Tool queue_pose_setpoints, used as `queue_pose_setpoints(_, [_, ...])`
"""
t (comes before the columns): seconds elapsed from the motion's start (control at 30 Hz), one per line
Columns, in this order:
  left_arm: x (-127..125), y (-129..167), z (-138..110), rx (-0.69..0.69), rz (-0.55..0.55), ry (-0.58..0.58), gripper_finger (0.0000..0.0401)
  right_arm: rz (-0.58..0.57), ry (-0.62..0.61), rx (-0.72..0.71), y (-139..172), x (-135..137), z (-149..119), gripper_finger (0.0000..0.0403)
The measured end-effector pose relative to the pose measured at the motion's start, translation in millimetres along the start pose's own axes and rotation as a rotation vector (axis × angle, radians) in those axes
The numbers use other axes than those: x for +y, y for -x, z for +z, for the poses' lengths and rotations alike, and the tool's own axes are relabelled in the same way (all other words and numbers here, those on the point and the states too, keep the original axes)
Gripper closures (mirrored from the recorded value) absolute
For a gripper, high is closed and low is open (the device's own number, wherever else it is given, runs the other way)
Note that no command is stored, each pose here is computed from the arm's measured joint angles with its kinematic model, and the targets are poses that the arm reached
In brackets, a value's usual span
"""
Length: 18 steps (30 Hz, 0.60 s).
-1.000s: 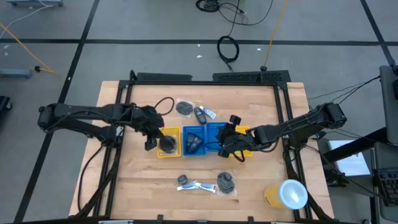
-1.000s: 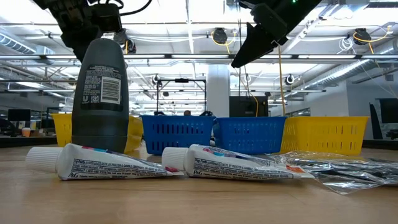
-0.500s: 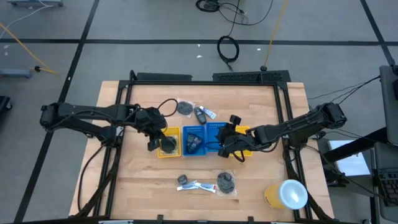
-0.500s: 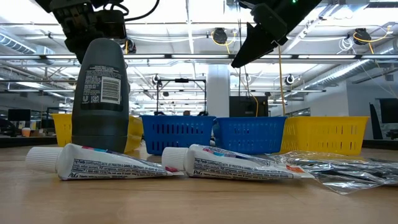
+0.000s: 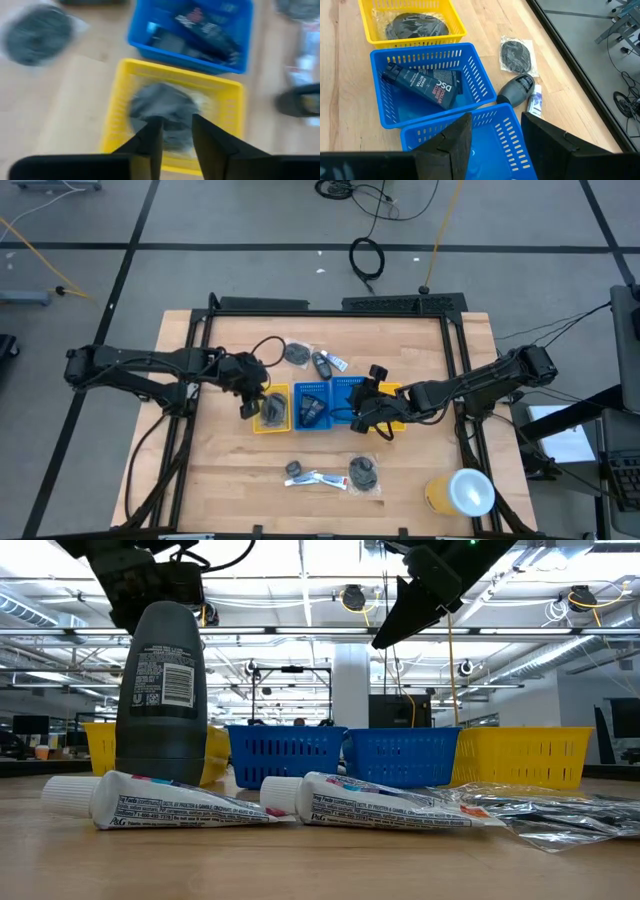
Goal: Pick & Place Travel size toiletries
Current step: Put the hairbrush into the left yellow bin
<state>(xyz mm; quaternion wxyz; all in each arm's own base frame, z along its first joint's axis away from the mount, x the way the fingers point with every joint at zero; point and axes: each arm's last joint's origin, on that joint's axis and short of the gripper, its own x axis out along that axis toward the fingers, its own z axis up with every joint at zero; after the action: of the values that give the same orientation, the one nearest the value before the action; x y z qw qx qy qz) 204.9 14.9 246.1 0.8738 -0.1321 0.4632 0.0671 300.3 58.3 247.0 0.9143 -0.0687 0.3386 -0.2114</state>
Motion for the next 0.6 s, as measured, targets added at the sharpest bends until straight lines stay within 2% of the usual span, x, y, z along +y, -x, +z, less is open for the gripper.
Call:
queue_pose_setpoints(0.1, [5, 0, 2, -0.036, 0.122, -0.027, 0.0271, 0.0, 0.0, 0.0, 0, 0, 0, 0.0236])
queue_pose_setpoints(0.2, [11, 1, 4, -0.061, 0.232, 0.003, 0.0255, 0.0, 0.0, 0.0, 0, 0, 0, 0.0236])
queue_pose_setpoints(0.33, [19, -2, 7, -0.08, 0.283, 0.039, 0.0242, 0.0, 0.0, 0.0, 0, 0, 0, 0.0236])
queue_pose_setpoints(0.5, [36, -10, 18, -0.122, 0.322, 0.151, 0.023, 0.005, -0.009, -0.022, 0, 1, 2, 0.0236])
queue_pose_setpoints(0.6, [53, -21, 19, -0.077, 0.367, 0.192, 0.0226, 0.01, -0.004, -0.044, -2, 2, 1, 0.0236])
